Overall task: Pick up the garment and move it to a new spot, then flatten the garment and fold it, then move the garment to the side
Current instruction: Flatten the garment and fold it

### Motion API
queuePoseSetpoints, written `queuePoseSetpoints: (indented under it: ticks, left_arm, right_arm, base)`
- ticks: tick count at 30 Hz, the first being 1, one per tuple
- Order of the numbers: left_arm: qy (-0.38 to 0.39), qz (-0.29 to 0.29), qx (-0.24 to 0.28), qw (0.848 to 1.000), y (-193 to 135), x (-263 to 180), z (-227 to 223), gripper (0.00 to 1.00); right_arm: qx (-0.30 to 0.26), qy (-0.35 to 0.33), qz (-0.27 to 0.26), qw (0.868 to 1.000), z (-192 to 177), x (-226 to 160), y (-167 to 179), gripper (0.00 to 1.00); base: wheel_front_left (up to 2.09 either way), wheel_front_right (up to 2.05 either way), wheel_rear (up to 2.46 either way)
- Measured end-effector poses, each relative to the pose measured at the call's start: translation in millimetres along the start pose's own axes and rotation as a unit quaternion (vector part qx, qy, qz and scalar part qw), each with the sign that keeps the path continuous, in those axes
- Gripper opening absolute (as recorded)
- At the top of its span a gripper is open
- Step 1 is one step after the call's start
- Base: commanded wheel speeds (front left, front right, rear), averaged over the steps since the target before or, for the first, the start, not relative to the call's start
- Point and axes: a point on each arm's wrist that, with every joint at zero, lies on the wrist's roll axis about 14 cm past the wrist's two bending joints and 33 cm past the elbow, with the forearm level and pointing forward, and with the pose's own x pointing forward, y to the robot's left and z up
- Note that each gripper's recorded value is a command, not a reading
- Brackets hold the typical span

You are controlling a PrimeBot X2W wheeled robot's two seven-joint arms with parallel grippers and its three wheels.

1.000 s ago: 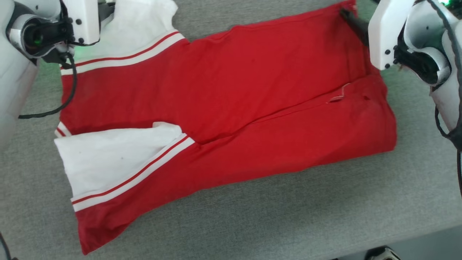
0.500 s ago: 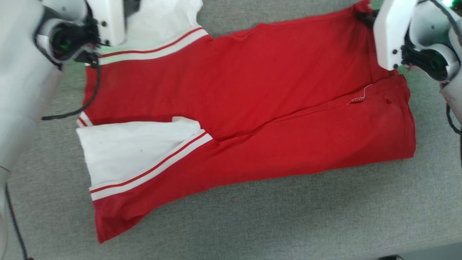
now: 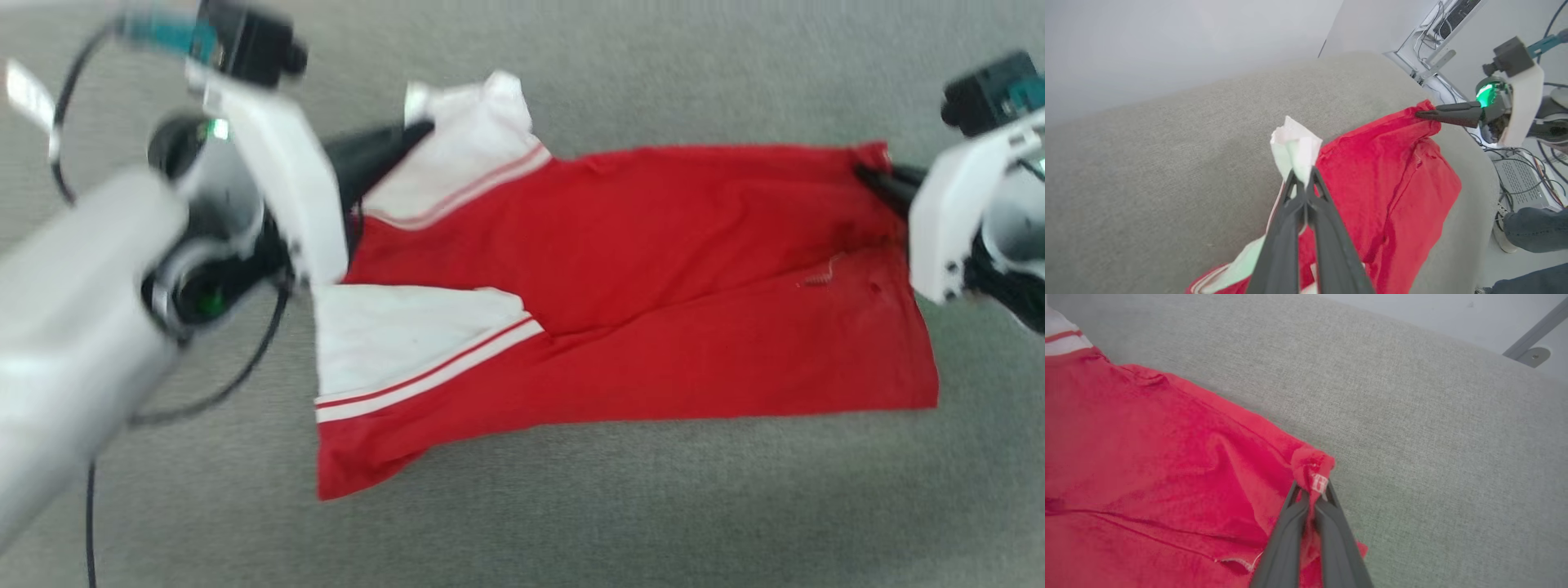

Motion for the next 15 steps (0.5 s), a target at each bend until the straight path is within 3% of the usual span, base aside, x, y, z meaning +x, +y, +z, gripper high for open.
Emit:
queuePoseSetpoints:
  ticks: [6, 11, 15]
  left_arm:
    - [-0.051, 0.01, -0.028, 0.998, -14.1, -61.2, -31.3, 0.0]
    - [-0.1, 0.036, -0.096, 0.99, -17.6, -98.8, -64.2, 0.0]
    - [-0.082, 0.058, -0.138, 0.985, -18.7, -109.2, -112.1, 0.0]
  right_arm:
    - [-0.01, -0.006, 0.012, 1.0, -11.9, -30.1, 9.4, 0.0]
    - [0.008, -0.003, 0.024, 1.0, -28.6, -46.8, 17.1, 0.0]
    - [0.037, 0.02, 0.027, 0.999, -58.1, -50.3, 17.9, 0.0]
  base:
    - [0.0, 0.0, 0.0]
    - [0.0, 0.0, 0.0]
    - [0.0, 0.0, 0.0]
